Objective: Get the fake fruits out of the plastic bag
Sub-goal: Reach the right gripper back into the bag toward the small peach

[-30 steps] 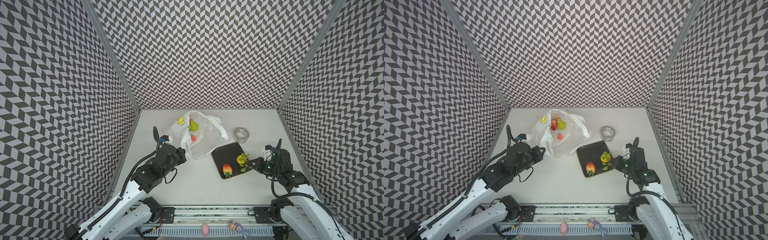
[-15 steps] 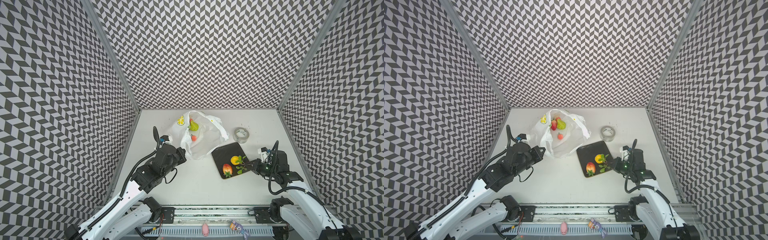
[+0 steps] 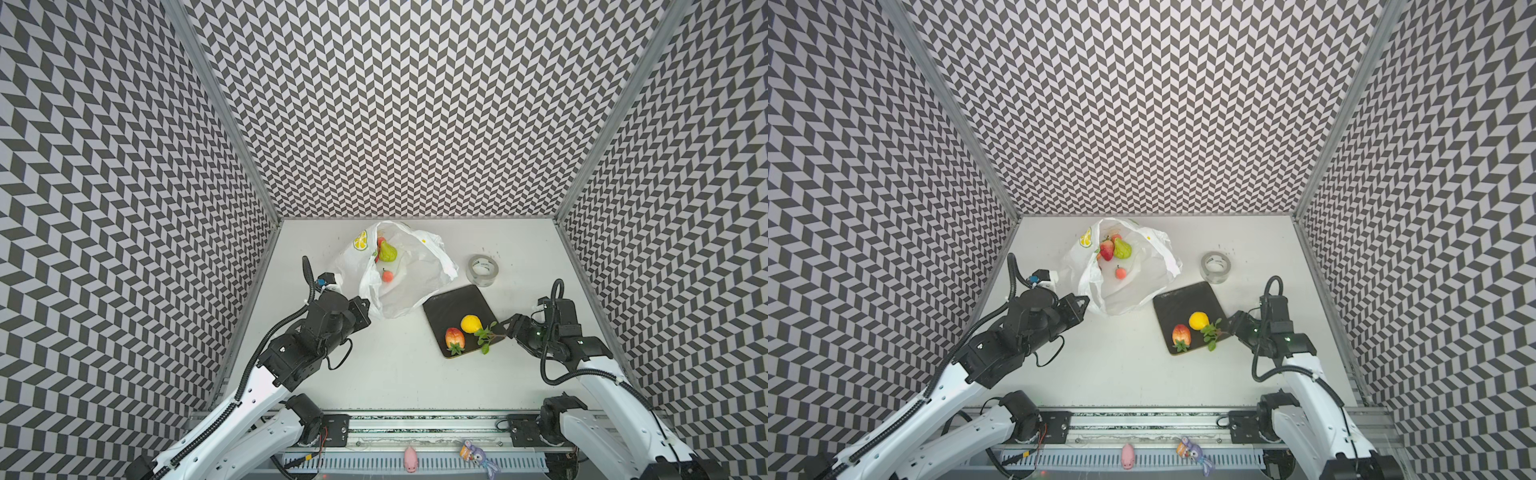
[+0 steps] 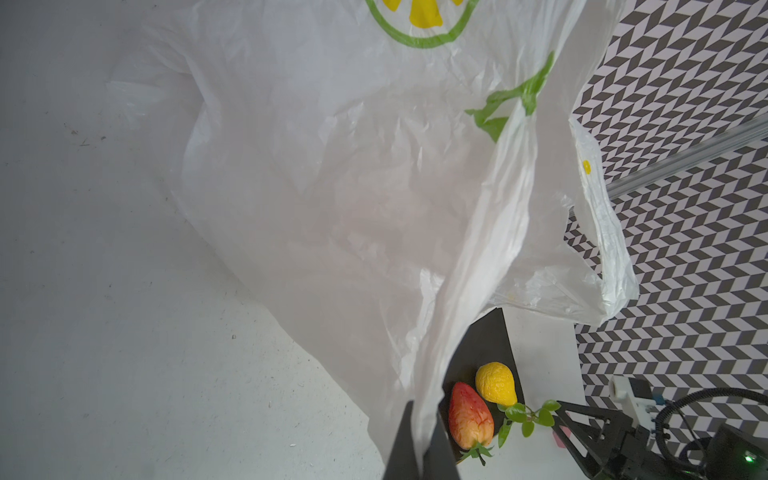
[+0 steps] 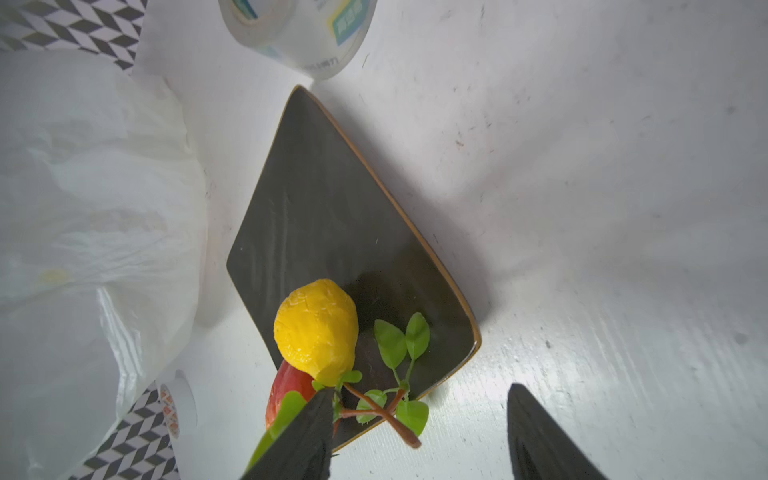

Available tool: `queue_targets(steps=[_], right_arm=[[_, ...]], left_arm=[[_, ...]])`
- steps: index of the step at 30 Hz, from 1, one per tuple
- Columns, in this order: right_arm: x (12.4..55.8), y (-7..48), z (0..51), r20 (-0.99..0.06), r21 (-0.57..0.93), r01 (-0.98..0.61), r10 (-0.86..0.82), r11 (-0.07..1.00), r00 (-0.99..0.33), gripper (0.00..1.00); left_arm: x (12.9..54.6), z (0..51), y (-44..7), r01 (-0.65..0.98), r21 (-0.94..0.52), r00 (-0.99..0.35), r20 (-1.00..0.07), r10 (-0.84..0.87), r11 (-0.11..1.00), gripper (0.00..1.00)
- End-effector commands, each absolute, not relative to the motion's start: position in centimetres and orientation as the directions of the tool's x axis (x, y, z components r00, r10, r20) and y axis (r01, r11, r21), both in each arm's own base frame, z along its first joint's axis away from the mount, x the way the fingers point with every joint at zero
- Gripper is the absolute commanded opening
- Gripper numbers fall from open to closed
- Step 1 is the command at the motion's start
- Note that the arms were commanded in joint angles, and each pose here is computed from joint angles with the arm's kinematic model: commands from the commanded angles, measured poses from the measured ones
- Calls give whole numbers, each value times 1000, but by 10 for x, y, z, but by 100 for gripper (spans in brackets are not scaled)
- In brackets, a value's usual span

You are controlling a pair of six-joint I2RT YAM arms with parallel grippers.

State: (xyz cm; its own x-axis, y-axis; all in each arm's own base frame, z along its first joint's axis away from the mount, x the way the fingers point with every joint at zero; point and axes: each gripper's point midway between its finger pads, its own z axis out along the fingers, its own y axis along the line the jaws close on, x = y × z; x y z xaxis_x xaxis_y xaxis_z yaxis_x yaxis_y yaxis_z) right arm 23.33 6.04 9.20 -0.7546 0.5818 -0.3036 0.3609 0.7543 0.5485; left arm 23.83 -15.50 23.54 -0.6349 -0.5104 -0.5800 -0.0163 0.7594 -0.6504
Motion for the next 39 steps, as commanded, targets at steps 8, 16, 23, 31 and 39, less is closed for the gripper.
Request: queue_targets(steps=[8,16,23,31,39], right_arm=[[265,80,199,-565,575,118,497,810,-659,49],[262,220,274,-803,434,-396,148,809,-577,43],[248,331,268,-906,209,-705,-137,677,-400,42],[302,394,217,-850,259,-610,-124,749,-513,42],[362,425,153,-770,266,-397,-54,878,-635,45]], left_arm=[[235,235,-162,13,-664,-652,-573,-498,748,0],[232,234,-155,-6,-664,-645,-569,-511,747,0],[227,232,-147,-33,-666,-635,-562,-530,745,0],[222,226,-142,-55,-654,-644,-554,-528,754,0],[219,214,-143,-41,-627,-668,-562,-488,778,0]])
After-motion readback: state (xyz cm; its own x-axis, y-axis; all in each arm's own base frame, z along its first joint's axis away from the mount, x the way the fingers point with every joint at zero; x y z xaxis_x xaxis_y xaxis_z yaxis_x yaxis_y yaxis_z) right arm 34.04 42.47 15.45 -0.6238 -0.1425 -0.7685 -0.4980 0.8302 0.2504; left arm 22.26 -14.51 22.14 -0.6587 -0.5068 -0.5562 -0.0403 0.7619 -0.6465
